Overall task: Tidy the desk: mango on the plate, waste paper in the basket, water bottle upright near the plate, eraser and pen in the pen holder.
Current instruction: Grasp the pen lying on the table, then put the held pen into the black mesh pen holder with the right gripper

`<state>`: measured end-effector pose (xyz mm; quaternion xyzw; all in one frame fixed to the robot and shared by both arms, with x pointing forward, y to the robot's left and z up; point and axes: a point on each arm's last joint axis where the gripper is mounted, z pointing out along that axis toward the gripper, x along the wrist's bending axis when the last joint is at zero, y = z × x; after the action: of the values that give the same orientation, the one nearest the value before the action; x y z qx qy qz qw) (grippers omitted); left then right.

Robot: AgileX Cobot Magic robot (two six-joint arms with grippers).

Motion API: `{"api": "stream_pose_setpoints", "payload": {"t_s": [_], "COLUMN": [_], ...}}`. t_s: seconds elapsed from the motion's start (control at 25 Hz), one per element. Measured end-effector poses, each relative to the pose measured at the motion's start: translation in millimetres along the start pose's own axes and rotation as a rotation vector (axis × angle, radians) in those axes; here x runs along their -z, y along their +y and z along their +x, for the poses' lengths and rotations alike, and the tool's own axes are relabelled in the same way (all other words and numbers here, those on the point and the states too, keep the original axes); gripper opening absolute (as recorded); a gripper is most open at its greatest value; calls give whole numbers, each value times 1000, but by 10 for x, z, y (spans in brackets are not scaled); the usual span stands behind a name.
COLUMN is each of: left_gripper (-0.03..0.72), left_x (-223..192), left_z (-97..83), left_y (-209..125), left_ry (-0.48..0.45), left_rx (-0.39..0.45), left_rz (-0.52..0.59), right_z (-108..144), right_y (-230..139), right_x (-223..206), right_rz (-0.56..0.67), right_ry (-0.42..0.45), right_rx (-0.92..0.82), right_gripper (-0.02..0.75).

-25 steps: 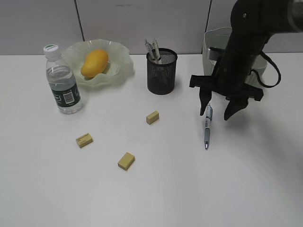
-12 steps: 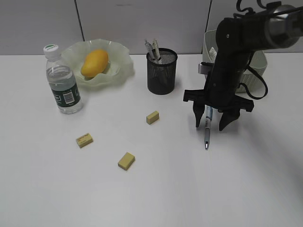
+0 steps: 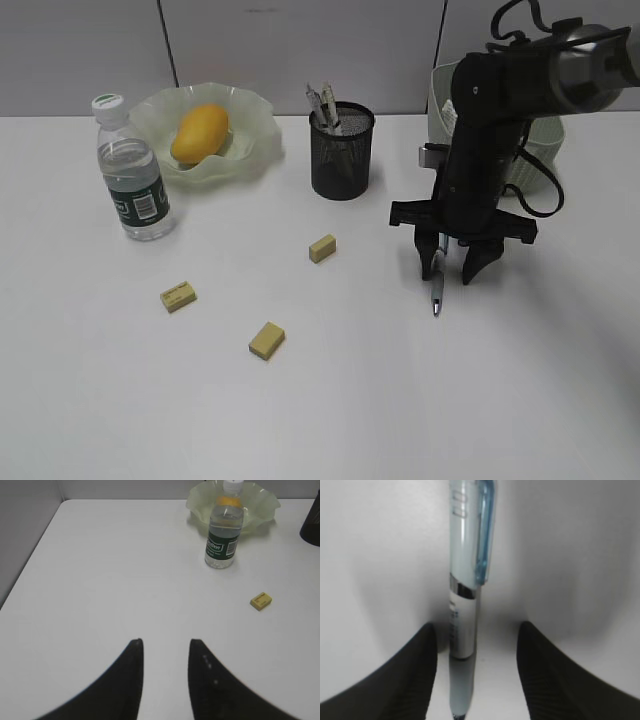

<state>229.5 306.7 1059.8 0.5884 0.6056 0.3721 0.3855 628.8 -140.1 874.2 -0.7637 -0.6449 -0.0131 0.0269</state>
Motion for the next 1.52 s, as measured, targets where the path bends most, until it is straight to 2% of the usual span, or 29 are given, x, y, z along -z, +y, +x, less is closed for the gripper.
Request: {"api": "stream_pose_setpoints", "payload": {"t_s": [0.36, 0.56, 0.92, 1.28, 1.52], "left_gripper": [239, 239, 239, 239, 239], "left_x": [0, 0, 0, 0, 0], "left_z": [2, 3, 3, 4, 4], "left_y": [0, 0, 0, 0, 0], "left_ry": [2, 3, 4, 4, 4], "left_rx": [-1, -2, -2, -2, -2], "left_rz": [0, 0, 0, 0, 0], "right_z": [-71, -76, -72, 145, 320], "right_y": [-12, -21, -14, -125, -162], "right_x": [-1, -1, 99, 632, 923], "right_rz": [19, 28, 2, -162, -323], "right_ry": [-79, -85, -78, -39, 42], "right_rx": [42, 42, 68, 252, 370], "right_gripper": [267, 117, 118, 118, 118]}}
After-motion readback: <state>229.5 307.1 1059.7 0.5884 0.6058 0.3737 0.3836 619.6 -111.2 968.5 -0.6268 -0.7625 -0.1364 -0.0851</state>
